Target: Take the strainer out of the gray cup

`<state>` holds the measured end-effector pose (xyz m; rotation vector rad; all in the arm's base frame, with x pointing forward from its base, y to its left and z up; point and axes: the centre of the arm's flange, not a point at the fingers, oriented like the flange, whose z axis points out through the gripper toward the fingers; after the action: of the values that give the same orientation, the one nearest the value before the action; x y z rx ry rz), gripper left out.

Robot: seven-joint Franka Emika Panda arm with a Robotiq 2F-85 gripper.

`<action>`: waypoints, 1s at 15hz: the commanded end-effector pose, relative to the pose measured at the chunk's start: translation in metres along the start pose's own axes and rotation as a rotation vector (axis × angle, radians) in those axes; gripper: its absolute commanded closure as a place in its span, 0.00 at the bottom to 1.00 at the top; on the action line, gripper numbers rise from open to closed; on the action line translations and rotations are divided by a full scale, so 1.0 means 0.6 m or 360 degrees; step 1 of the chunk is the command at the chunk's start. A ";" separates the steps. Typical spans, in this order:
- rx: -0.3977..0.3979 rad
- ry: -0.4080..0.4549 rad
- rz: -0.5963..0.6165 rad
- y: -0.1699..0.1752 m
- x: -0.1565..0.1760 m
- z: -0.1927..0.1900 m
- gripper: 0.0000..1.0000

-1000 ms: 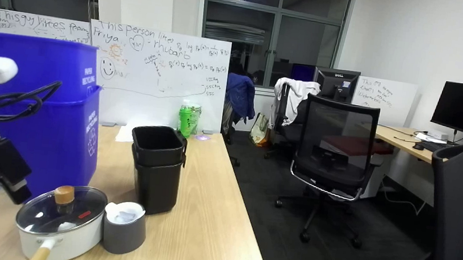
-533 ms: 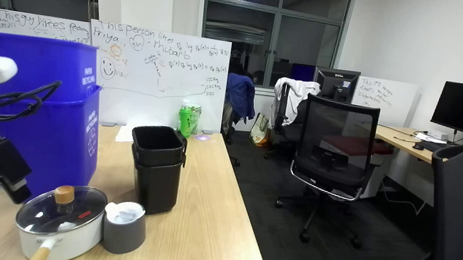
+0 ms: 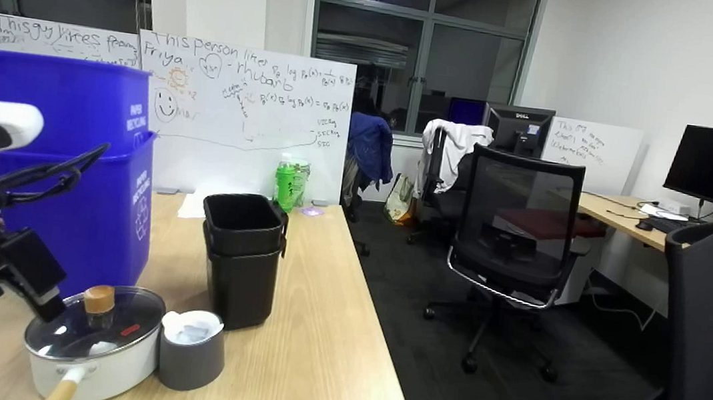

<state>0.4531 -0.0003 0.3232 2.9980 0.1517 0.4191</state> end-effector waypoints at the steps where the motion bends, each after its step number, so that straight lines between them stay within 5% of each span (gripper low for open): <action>1: -0.0004 0.0067 0.0023 0.017 0.009 0.047 0.00; 6: -0.0017 0.0177 0.0005 0.035 0.020 0.094 0.00; 15: 0.0002 0.0154 0.0005 0.038 0.016 0.082 0.00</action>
<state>0.4781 -0.0264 0.2814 2.9808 0.1556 0.5650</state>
